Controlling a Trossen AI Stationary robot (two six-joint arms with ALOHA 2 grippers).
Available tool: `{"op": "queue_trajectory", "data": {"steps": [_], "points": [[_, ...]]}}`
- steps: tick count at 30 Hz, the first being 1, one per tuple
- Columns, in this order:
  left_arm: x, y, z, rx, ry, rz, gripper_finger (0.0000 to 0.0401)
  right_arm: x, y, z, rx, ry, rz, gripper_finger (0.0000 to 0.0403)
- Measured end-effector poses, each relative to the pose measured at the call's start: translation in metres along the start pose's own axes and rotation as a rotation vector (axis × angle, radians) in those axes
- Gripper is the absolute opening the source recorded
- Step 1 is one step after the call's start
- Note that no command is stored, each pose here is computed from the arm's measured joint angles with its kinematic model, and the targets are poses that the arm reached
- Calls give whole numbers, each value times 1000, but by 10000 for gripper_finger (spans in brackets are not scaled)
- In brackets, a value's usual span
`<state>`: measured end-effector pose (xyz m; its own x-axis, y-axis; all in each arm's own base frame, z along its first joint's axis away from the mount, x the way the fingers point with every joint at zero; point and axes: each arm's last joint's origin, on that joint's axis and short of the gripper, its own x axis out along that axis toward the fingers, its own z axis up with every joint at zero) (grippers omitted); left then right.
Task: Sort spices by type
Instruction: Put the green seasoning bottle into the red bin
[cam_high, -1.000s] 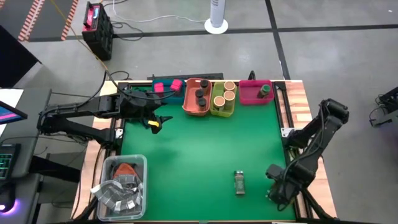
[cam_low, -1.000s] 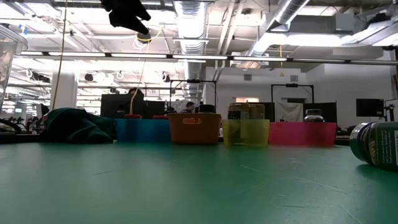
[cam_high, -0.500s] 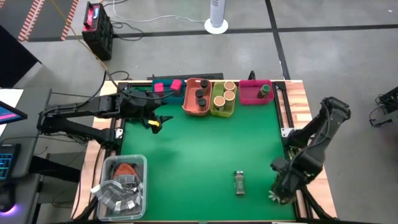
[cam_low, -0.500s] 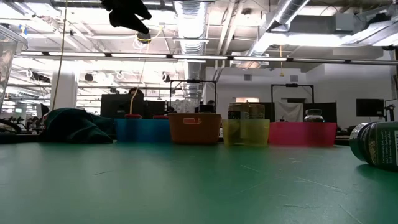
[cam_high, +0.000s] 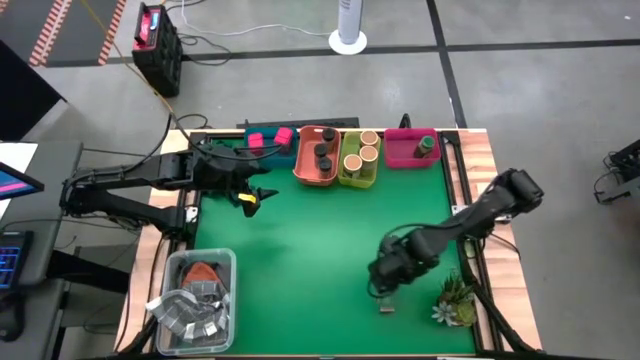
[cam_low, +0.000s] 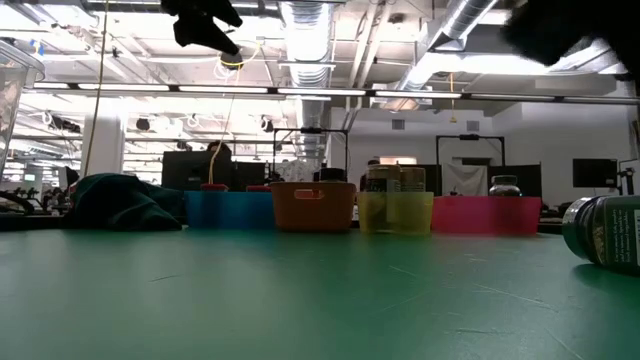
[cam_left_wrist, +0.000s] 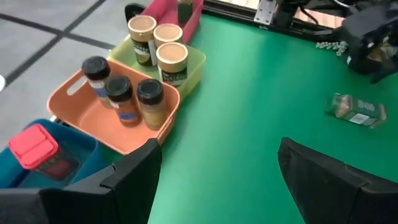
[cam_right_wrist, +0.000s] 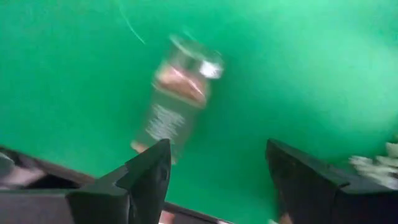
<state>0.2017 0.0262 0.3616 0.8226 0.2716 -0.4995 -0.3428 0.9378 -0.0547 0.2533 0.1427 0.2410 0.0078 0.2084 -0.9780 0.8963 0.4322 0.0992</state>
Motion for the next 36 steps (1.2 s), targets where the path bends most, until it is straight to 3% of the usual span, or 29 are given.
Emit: {"op": "queue_trajectory", "data": {"steps": [5,9,16,27,36], "points": [[0,0,-2,-19,22,1,306,15,13,21,142,-5,10,291],[0,0,-2,-19,25,-23,306,29,18,29,177,30,-34,291],[0,0,-2,35,26,-28,306,28,33,23,217,-53,82,291],[0,-1,-2,28,26,-30,306,31,26,20,277,-157,20,293],[0,0,-2,158,24,-30,306,60,38,22,299,-156,-1,352]]}}
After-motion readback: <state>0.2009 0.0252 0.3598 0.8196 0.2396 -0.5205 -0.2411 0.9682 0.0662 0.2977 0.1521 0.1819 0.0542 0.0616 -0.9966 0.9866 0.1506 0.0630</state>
